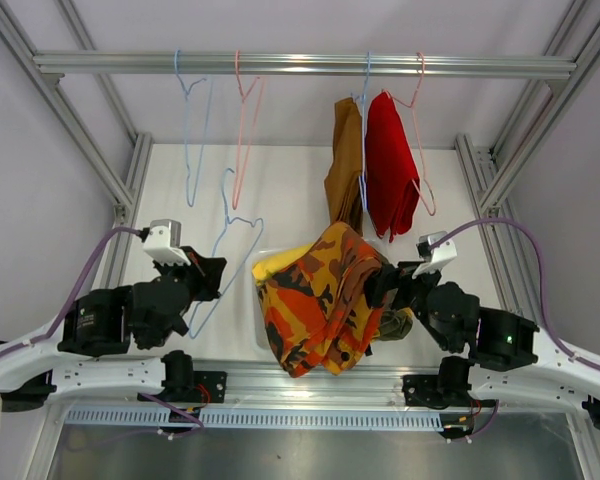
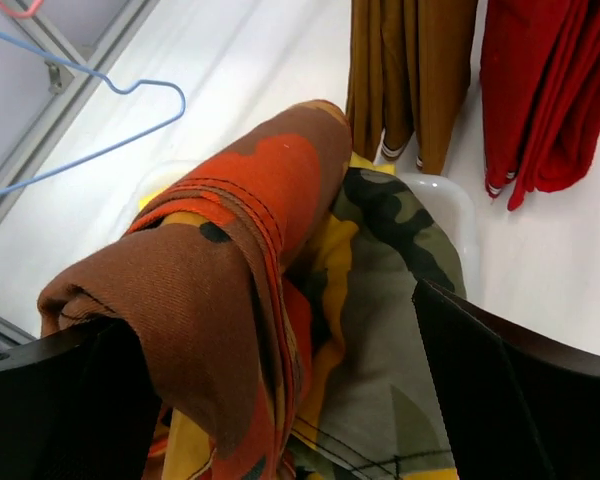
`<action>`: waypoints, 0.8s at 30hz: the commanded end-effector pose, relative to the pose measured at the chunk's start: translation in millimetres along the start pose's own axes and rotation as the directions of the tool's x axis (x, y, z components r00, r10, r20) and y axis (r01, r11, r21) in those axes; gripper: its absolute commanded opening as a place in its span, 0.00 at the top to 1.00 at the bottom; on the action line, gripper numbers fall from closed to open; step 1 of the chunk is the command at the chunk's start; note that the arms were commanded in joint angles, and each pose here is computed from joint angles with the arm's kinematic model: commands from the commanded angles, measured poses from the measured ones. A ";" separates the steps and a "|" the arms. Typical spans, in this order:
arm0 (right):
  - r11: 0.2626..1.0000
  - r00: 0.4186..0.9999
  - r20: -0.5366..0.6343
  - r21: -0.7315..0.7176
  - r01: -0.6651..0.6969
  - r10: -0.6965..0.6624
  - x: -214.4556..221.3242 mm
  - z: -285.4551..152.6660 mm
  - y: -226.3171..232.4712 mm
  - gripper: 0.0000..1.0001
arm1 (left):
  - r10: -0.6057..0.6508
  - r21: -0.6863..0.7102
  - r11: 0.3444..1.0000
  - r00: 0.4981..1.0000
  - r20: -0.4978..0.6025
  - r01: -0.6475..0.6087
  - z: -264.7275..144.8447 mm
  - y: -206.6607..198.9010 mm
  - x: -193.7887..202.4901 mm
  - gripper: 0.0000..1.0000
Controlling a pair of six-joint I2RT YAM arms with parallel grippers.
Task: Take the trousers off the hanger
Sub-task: Place the trousers in the bin.
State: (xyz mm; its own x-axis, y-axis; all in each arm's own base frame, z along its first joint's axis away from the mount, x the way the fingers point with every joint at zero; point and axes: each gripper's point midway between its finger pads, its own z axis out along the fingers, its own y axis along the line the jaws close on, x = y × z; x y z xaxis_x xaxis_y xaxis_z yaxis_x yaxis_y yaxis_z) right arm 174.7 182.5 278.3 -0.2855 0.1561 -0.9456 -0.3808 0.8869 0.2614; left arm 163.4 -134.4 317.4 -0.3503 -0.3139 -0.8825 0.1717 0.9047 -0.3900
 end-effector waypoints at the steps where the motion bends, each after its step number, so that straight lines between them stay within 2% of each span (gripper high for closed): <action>1: 0.999 0.999 0.026 0.007 -0.047 0.047 -19.2 -7.4 -1.2 0.00 | -0.007 0.011 1.000 1.000 0.003 0.007 1.5 -4.4 -0.6 0.99; 6: 0.986 0.990 0.091 -0.140 -0.093 0.107 -64.7 -20.7 26.9 0.01 | -0.016 0.013 1.000 1.000 0.011 0.016 -0.8 -2.0 -4.7 0.99; 8: 0.957 0.979 0.124 -0.261 -0.127 0.163 -90.2 -32.7 47.2 0.01 | -0.011 0.014 1.000 1.000 0.010 0.011 -1.3 -1.5 -4.9 0.99; 12: 0.909 0.968 0.157 -0.400 -0.117 0.193 -124.5 -47.0 76.4 0.01 | -0.009 0.013 1.000 1.000 0.013 0.009 -1.5 -0.8 -5.6 0.99; 16: 0.870 0.975 0.137 -0.485 -0.089 0.176 -136.0 -46.8 107.8 0.01 | 0.002 0.013 1.000 1.000 0.007 -0.002 -1.1 -0.6 -3.3 0.99; 19: 0.870 0.986 0.104 -0.490 -0.059 0.126 -119.8 -31.4 124.2 0.15 | 0.003 0.012 1.000 1.000 0.006 -0.003 -1.3 0.4 -3.0 0.99; 20: 0.867 0.988 0.096 -0.494 -0.057 0.119 -114.6 -27.2 128.9 0.30 | 0.003 0.012 1.000 1.000 0.006 -0.003 -1.6 0.9 -3.1 0.99; 23: 0.888 0.997 0.037 -0.457 -0.045 0.069 -79.8 -5.0 134.0 0.64 | -0.001 0.010 1.000 1.000 0.010 0.001 -2.4 3.1 -4.0 0.99; 24: 0.898 0.998 0.010 -0.437 -0.052 0.063 -67.1 0.8 132.4 0.69 | -0.002 0.009 1.000 1.000 0.010 0.002 -2.2 3.2 -3.5 0.99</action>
State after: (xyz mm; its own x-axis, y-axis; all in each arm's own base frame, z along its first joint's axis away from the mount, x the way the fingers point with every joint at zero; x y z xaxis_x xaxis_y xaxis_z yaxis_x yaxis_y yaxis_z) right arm 144.6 272.9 404.8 -0.2626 0.2728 -0.9255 -0.7097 0.5953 0.3768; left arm 162.8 -132.2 318.4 -0.3481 -0.3145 -0.8831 0.1763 0.9033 -0.3912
